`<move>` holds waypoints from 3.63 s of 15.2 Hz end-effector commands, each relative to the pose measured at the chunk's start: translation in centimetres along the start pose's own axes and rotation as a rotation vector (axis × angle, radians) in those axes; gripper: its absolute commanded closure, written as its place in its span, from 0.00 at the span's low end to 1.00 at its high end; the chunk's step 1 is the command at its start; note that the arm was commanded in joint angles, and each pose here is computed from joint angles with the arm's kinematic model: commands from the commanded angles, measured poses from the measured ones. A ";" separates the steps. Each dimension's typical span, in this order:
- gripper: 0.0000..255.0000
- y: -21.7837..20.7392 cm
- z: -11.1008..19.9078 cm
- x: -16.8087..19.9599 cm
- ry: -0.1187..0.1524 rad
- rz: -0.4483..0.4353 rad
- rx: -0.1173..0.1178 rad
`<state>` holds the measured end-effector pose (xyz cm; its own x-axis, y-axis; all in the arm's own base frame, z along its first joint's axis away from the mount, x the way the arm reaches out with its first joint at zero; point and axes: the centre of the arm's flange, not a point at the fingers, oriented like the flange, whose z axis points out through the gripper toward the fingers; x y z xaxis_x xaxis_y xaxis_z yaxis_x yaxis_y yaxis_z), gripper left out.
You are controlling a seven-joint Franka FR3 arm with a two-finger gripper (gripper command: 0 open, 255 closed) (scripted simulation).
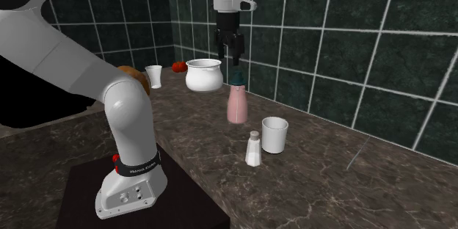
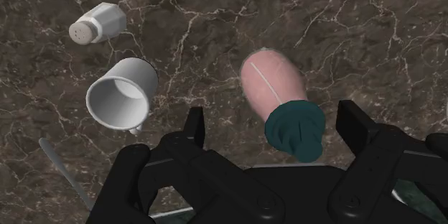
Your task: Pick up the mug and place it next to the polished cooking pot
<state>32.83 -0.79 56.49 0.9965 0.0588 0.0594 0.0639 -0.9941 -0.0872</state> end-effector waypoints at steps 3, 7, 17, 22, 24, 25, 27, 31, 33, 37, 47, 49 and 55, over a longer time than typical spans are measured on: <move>0.00 1.3 2.0 0.8 -0.006 -0.007 -0.017; 0.00 4.0 5.9 2.3 -0.018 -0.020 -0.051; 0.00 11.4 15.5 6.1 -0.048 -0.052 -0.137; 0.00 13.0 18.8 6.7 -0.053 -0.058 -0.153; 0.00 13.2 19.8 6.7 -0.053 -0.058 -0.153; 0.00 13.3 20.3 6.7 -0.053 -0.058 -0.153; 0.00 13.4 21.1 6.6 -0.053 -0.058 -0.153; 0.00 13.4 21.1 6.6 -0.053 -0.058 -0.153; 0.00 13.4 21.1 6.6 -0.053 -0.058 -0.153; 1.00 13.4 21.1 6.6 -0.053 -0.058 -0.153; 1.00 13.3 20.1 6.7 -0.053 -0.058 -0.153; 1.00 13.2 19.0 6.8 -0.053 -0.058 -0.153; 1.00 13.0 15.9 6.9 -0.053 -0.058 -0.153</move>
<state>41.43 -11.66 39.37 0.9931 0.1173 0.0071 0.1165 -0.9909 0.0678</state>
